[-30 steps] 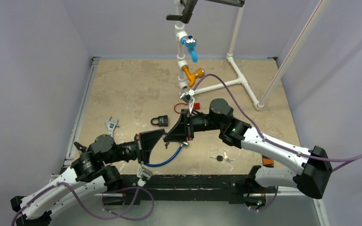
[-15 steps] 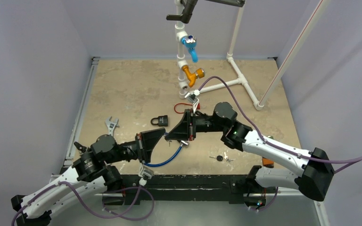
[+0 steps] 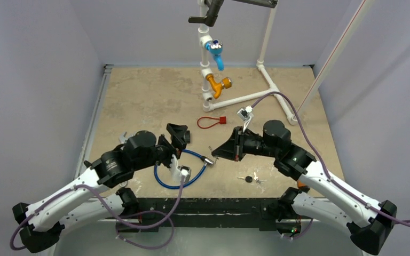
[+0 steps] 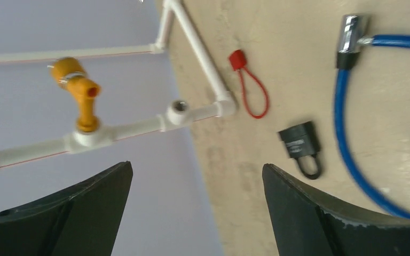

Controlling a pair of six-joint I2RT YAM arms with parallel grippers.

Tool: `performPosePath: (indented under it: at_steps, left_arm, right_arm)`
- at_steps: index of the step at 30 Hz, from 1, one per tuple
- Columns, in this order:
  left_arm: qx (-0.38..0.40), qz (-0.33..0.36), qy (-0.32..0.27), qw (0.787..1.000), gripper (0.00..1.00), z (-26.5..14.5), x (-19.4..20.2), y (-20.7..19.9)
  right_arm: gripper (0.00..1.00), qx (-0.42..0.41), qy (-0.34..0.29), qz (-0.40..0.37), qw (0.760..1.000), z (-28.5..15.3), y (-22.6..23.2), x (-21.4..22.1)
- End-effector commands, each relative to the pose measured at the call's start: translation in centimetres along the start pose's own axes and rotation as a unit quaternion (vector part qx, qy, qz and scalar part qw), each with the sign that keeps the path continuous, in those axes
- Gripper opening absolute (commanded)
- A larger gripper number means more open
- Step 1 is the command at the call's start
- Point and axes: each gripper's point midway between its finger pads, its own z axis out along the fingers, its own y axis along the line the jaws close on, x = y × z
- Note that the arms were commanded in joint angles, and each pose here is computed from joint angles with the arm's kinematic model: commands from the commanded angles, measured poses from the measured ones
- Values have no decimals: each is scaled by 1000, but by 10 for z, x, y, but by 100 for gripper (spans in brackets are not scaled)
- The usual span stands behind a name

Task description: Unlock with the key

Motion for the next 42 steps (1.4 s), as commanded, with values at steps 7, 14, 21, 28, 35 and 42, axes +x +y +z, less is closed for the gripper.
performPosePath:
  at_steps: [7, 14, 21, 28, 35, 42]
  left_arm:
    - [242, -264, -21, 933, 94, 49, -21, -108]
    - [228, -260, -49, 937, 93, 98, -23, -112]
    - [317, -253, -80, 911, 83, 128, -18, -145]
    - [370, -263, -73, 888, 77, 149, 1, -169]
    - [421, -278, -78, 860, 60, 161, 4, -180]
    - [451, -244, -81, 855, 34, 157, 4, -203]
  right_arm:
    - [0, 133, -23, -6, 991, -50, -38, 17]
    - [0, 138, -52, 1, 989, -67, -39, 23]
    - [0, 152, -63, -9, 986, -76, -42, 21]
    - [0, 161, -75, -29, 984, -86, -29, 7]
    - [0, 161, -92, -41, 982, -98, -11, -9]
    - [0, 178, -93, -52, 978, -105, -6, -18]
